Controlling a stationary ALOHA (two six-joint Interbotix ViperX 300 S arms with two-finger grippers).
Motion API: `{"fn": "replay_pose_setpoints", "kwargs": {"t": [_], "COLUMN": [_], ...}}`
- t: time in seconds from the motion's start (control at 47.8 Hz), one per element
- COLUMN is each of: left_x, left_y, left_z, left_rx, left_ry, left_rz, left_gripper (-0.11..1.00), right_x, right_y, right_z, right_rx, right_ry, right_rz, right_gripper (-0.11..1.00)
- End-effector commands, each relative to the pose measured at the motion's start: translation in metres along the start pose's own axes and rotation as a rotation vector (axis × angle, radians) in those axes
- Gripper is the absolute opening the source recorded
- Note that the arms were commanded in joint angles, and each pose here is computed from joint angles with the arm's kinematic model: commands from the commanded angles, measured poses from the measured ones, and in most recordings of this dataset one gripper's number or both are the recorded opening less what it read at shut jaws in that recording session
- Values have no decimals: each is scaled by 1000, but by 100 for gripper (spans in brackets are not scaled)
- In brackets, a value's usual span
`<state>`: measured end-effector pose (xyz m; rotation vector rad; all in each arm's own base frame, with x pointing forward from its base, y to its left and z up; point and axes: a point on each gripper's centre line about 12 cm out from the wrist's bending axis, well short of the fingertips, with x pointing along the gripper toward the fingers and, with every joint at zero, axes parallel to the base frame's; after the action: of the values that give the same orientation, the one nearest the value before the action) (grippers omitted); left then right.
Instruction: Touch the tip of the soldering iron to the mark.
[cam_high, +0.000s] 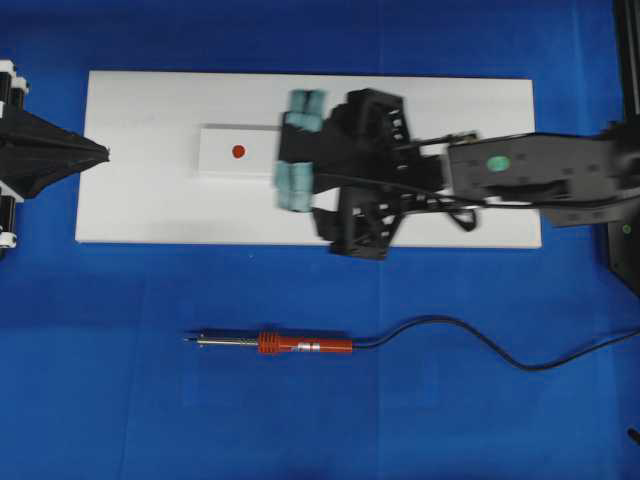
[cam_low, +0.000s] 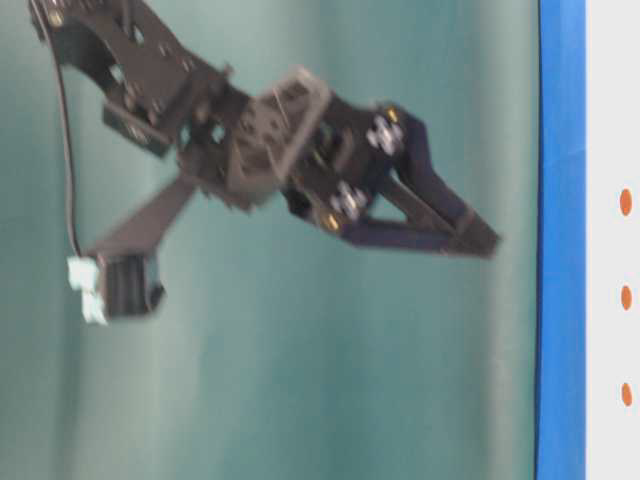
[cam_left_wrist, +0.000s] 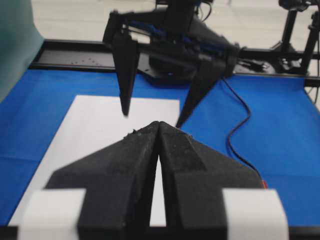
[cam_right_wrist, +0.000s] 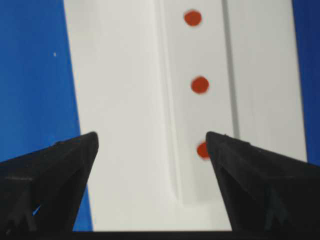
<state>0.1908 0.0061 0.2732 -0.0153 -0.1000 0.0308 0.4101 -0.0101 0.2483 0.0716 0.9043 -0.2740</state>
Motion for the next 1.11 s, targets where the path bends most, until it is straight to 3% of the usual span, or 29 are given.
{"fn": "replay_pose_setpoints", "kwargs": {"t": [0.0, 0.481, 0.795, 1.088], "left_x": [2, 1, 1, 1], "left_y": [0, 0, 0, 0], "left_z": [4, 4, 5, 5], "left_rx": [3, 3, 3, 3], "left_ry": [-9, -9, -14, -14], "left_rz": [-1, -1, -1, -2], "left_gripper": [0, 0, 0, 0], "right_x": [-35, -144, -158, -148], "right_y": [-8, -49, -59, -65], "right_z": [3, -84, -136, -172], "right_rx": [15, 60, 60, 71], "right_ry": [-75, -328, -472, -555], "right_rz": [16, 103, 170, 200], "right_gripper": [82, 82, 81, 81]}}
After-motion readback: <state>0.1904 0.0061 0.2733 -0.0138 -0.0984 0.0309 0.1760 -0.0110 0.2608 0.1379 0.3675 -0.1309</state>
